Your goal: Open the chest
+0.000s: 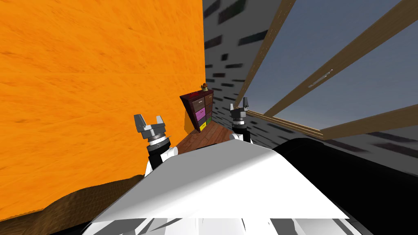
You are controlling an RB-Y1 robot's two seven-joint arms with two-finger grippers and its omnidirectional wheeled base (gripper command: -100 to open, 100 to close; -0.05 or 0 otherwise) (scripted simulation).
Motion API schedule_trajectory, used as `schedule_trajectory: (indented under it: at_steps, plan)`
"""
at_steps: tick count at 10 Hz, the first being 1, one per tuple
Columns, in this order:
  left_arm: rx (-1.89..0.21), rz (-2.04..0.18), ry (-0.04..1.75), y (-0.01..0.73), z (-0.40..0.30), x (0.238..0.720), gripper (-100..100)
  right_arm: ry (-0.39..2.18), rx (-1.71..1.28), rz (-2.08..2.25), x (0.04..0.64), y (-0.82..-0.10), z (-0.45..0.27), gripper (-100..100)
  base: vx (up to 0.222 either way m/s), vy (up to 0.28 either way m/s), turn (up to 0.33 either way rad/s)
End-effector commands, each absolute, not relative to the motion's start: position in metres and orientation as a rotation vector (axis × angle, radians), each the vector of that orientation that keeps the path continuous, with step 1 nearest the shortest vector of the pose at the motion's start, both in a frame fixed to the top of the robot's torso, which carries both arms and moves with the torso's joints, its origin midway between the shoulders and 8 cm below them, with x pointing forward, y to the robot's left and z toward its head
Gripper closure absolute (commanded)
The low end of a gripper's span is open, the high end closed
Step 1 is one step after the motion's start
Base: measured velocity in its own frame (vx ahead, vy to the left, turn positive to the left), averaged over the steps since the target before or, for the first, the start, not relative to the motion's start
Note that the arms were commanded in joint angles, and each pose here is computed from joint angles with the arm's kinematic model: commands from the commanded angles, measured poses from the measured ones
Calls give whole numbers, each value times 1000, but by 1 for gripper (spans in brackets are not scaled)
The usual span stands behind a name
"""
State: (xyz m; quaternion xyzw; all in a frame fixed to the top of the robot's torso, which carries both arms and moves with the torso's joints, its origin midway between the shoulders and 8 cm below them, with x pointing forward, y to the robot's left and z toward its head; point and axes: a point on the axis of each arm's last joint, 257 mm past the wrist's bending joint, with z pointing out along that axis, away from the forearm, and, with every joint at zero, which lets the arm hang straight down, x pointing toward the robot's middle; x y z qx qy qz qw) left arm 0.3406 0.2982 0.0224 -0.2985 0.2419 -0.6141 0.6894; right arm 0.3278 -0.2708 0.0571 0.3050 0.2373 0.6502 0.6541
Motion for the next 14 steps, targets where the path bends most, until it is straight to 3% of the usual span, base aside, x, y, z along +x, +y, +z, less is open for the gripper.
schedule_trajectory:
  at_steps: [1,9,10,14]
  plan:
    - [-668,-1374,541,298,22,341,0,538,692,1475,328,-271,57,0,0,0,0]
    - [-667,-1374,541,298,23,340,0,538,691,1475,328,-271,57,0,0,0,0]
    - [-646,-1376,584,294,19,343,-100,538,691,1475,328,-271,57,0,30,-9,26]
    - [-628,-1378,692,288,0,353,-100,538,692,1475,328,-271,57,0,90,-57,60]
